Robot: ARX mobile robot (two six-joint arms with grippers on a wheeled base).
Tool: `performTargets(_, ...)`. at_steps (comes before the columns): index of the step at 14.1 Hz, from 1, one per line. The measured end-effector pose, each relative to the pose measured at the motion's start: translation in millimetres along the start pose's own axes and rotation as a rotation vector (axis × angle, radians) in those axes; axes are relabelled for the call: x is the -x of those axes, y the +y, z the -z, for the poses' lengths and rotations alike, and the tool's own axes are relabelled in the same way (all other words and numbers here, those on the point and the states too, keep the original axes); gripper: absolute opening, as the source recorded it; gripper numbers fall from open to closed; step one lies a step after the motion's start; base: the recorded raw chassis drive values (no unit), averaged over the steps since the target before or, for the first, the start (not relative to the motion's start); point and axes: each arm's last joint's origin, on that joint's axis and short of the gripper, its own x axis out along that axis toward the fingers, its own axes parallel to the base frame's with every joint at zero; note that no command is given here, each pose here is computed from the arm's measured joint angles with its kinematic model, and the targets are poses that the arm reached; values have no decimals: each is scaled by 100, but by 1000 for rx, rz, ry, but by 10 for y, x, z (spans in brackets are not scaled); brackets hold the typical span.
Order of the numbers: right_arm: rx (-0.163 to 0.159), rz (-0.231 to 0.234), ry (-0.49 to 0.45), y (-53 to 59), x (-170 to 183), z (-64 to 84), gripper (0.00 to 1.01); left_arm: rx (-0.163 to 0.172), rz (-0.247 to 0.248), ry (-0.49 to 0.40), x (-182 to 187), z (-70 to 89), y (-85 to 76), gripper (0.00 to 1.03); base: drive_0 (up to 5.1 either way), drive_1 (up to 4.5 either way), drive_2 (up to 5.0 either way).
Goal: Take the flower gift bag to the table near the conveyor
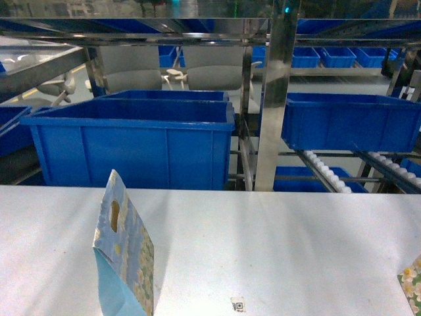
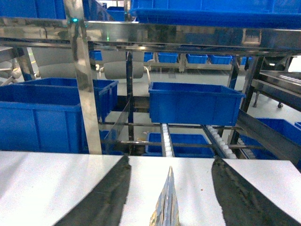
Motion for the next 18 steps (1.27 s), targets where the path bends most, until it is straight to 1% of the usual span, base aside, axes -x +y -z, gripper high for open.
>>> performTargets(1, 0, -2, 21, 0, -8, 98, 44, 14, 139, -1, 32, 112, -38, 61, 0, 0, 0)
performTargets(2, 1, 0, 9, -1, -2, 117, 29, 16, 185, 18, 41, 218, -63, 47, 0, 0, 0)
performTargets(3, 1, -1, 1, -1, 2, 132, 16, 16, 178, 24, 59, 301, -55, 34, 0, 0, 0)
performTargets(4, 1, -1, 5, -1, 0, 170, 3, 17, 175, 11, 80, 335, -50, 21, 0, 0, 0)
performTargets(5, 5, -1, 9, -1, 0, 209, 2, 18, 175, 3, 98, 369, -47, 7, 0, 0, 0)
performTargets(6, 5, -1, 13, -1, -3, 236, 2, 20, 176, 13, 109, 436, -47, 2, 0, 0, 0)
performTargets(9, 5, -1, 6, -2, 0, 276, 2, 21, 176, 7, 147, 535, -43, 2, 0, 0, 0)
performTargets(10, 5, -1, -7, -2, 7, 336, 2, 19, 176, 27, 168, 571, -40, 2, 0, 0, 0)
performTargets(11, 6, -1, 10, -2, 3, 368, 2, 18, 177, 48, 232, 639, -30, 2, 0, 0, 0)
performTargets(12, 6, -1, -6, -2, 6, 354, 2, 23, 174, 3, 258, 621, -25, 2, 0, 0, 0)
performTargets(14, 6, -1, 0, -2, 6, 360, 2, 22, 175, 11, 257, 636, -25, 2, 0, 0, 0)
performTargets(15, 6, -1, 0, -2, 6, 360, 2, 24, 175, -1, 261, 703, -27, 2, 0, 0, 0)
performTargets(16, 7, -1, 0, -2, 6, 359, 2, 22, 173, 21, 258, 730, -27, 2, 0, 0, 0)
performTargets(17, 7, -1, 2, -2, 6, 361, 2, 24, 175, -1, 260, 710, -27, 2, 0, 0, 0)
performTargets(18, 7, -1, 0, -2, 6, 360, 2, 22, 176, 12, 260, 722, -27, 2, 0, 0, 0)
